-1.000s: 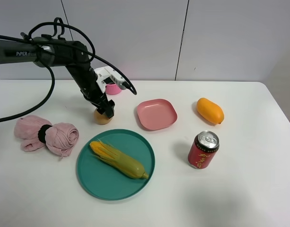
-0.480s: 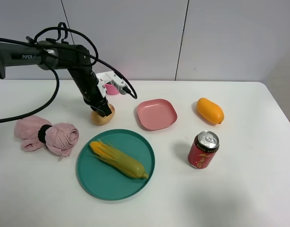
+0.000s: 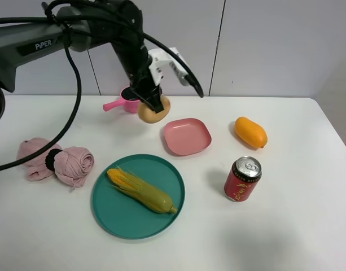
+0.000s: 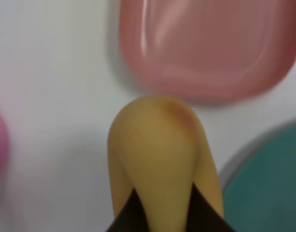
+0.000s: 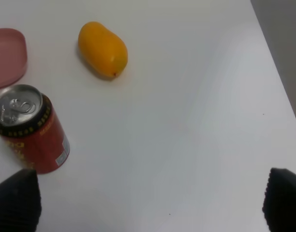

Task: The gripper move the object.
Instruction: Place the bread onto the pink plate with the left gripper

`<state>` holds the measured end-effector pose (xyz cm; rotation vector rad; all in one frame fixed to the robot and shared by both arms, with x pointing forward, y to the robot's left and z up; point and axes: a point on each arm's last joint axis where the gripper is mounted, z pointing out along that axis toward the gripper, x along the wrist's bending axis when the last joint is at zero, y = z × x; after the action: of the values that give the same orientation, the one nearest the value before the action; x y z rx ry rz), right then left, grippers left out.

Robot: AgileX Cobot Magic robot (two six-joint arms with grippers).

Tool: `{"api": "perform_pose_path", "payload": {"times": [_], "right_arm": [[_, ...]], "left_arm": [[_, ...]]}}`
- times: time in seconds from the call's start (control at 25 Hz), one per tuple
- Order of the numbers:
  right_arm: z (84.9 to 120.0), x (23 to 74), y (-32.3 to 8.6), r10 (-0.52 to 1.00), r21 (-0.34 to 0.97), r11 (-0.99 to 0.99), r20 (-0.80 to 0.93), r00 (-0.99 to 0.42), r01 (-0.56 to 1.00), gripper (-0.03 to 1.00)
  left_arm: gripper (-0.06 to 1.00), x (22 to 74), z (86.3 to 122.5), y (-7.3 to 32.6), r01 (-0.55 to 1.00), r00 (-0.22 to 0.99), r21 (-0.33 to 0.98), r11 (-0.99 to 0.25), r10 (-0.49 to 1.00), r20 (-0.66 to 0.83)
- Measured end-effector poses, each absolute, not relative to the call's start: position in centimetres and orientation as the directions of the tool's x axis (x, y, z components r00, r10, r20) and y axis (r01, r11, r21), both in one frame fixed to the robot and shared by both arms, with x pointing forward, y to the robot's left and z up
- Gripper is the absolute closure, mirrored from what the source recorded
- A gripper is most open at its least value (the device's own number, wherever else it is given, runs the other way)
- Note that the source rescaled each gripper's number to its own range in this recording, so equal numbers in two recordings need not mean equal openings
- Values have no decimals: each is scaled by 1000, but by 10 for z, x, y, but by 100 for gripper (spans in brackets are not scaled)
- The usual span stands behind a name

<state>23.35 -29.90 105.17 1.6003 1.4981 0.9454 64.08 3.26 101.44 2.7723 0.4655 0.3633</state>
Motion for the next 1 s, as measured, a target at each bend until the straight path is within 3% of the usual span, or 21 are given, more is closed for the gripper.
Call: {"api": "perform_pose_path", "payload": {"times": [0.28,0.64,1.0], "right_arm": [[1052,233,-299,998,889,-48,29,48,456,-3],[1052,233,-299,998,889,-48,29,48,456,-3],[1052,233,-299,998,889,-48,29,48,456,-3]], "left_arm": [[94,615,1016,-20,125,938,385,-914,236,256],[94,630,949,-39,97,942,368,-925,205,266],[94,639,908,-48,97,933,404,-910,224,280]]}}
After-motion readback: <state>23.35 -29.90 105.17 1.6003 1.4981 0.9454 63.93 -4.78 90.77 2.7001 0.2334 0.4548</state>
